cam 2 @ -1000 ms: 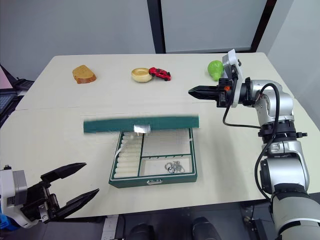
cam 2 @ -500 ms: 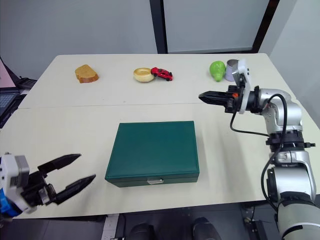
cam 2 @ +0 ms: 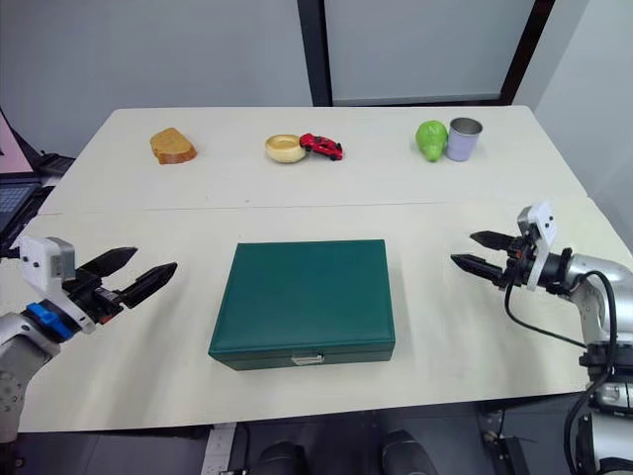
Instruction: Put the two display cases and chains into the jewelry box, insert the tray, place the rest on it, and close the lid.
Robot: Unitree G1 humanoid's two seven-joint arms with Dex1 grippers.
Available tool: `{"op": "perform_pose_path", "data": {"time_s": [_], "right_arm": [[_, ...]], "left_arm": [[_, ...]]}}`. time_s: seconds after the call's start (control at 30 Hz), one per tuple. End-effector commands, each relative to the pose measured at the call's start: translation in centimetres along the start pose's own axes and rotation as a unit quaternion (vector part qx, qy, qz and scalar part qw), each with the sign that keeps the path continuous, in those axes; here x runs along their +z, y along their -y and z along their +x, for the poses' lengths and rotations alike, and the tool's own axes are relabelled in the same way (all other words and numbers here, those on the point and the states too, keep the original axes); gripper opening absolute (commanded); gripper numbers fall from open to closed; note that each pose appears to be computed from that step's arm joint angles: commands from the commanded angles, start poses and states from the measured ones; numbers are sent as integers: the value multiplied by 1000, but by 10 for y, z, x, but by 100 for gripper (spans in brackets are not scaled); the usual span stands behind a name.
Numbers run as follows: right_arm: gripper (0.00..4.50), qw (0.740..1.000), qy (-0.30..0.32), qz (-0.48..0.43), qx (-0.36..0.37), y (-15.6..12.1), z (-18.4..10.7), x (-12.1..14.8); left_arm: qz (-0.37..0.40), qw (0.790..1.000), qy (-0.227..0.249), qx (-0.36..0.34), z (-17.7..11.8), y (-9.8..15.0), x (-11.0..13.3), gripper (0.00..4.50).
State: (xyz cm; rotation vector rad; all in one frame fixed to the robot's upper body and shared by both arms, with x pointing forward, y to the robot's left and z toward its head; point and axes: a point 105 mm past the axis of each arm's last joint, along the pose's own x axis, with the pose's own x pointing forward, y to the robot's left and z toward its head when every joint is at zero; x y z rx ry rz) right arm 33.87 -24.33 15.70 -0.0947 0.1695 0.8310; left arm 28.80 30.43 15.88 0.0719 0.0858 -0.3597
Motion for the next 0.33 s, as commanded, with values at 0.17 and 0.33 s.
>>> {"op": "perform_pose_path", "data": {"time_s": [0.17, 0.33], "right_arm": [[446, 998, 27, 5, -49, 7, -19, -10], [446, 998, 23, 5, -50, 8, -20, -11]], "left_arm": [[5, 999, -40, 19, -4, -4, -26, 450], [7, 999, -53, 9, -7, -4, -28, 450]]}}
